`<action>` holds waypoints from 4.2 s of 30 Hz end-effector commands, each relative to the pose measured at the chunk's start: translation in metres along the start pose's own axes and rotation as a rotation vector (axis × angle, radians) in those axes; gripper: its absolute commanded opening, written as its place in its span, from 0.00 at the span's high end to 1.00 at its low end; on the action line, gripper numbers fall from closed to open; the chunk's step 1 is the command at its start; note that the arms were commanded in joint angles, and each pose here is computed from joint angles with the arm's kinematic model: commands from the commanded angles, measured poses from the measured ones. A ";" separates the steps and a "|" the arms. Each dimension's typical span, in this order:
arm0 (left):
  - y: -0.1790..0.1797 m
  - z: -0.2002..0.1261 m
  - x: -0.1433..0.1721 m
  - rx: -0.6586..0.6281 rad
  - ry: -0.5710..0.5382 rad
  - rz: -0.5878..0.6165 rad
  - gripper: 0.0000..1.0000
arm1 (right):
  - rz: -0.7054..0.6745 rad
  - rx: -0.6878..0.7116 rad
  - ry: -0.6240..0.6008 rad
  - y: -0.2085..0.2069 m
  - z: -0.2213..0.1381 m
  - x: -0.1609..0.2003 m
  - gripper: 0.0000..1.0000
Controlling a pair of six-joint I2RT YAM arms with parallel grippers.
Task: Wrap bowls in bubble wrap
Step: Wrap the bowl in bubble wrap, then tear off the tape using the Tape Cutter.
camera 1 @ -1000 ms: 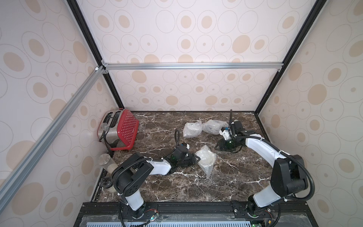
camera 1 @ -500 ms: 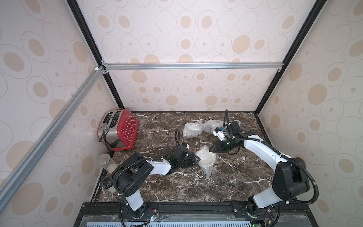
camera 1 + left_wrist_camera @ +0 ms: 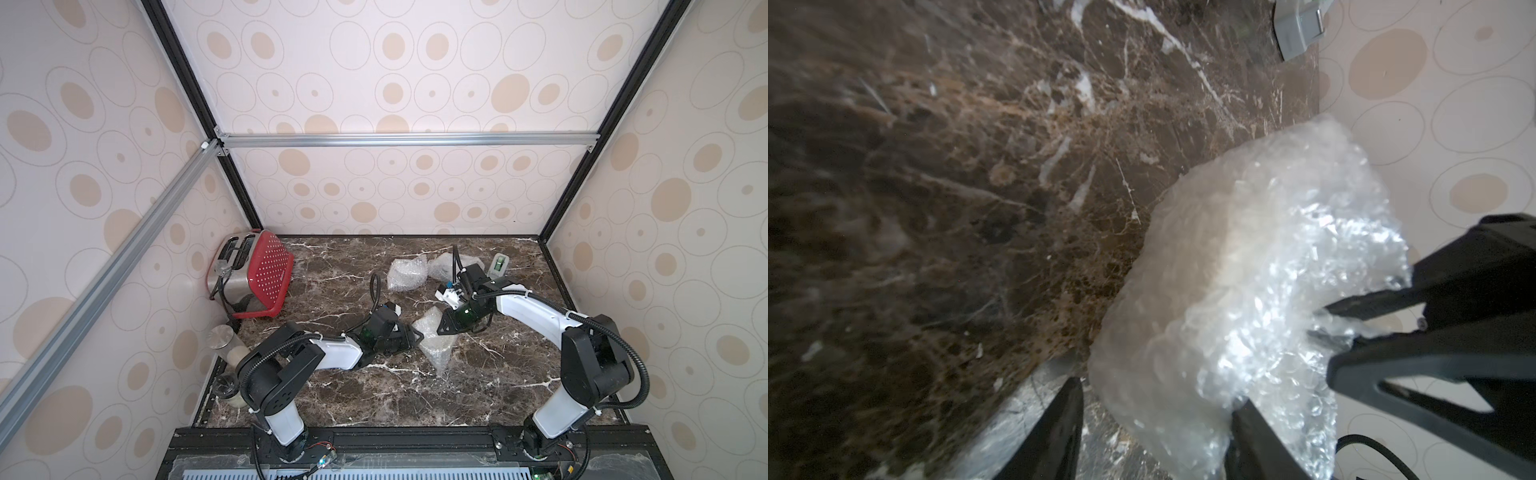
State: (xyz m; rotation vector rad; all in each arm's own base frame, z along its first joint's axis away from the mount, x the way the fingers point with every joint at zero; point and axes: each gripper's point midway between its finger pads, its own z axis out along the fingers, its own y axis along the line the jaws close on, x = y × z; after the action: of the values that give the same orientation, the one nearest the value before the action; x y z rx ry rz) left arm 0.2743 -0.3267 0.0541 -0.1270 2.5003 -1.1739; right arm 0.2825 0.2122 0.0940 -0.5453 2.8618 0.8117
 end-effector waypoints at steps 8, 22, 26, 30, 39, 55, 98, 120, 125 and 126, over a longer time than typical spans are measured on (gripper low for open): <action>-0.008 -0.002 -0.005 0.003 -0.016 0.020 0.49 | 0.001 0.041 -0.052 -0.003 -0.015 -0.005 0.92; -0.004 0.000 -0.003 -0.003 -0.012 0.014 0.49 | 0.134 -0.023 -0.160 -0.019 -0.022 0.020 0.99; -0.007 0.000 -0.004 0.001 -0.011 0.019 0.49 | 0.184 0.006 -0.196 -0.033 -0.016 0.020 0.99; -0.007 -0.002 -0.005 -0.002 -0.012 0.024 0.49 | 0.238 0.046 -0.233 -0.048 -0.016 0.013 0.99; -0.008 -0.001 -0.005 -0.002 -0.015 0.027 0.49 | 0.279 0.094 -0.184 -0.063 -0.002 0.009 0.93; -0.009 0.003 -0.005 -0.001 -0.001 0.033 0.49 | 0.341 0.131 -0.411 -0.081 -0.102 -0.019 0.59; -0.004 0.011 -0.009 -0.008 0.022 0.024 0.49 | 0.730 0.017 -0.575 -0.306 -0.096 -0.150 0.68; -0.003 0.007 -0.008 -0.012 0.016 0.029 0.49 | 0.721 -0.037 -0.575 -0.298 -0.087 -0.161 0.88; -0.003 0.007 -0.008 -0.011 0.016 0.028 0.49 | 0.716 -0.054 -0.593 -0.291 -0.094 -0.163 0.94; -0.002 0.007 -0.008 -0.012 0.015 0.029 0.49 | 0.715 -0.057 -0.598 -0.290 -0.096 -0.164 0.94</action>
State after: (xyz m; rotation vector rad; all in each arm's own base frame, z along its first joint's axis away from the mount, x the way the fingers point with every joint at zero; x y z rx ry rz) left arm 0.2802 -0.3362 0.0553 -0.0866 2.5153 -1.1867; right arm 0.5436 -0.0243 0.0623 0.6658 2.4345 0.9008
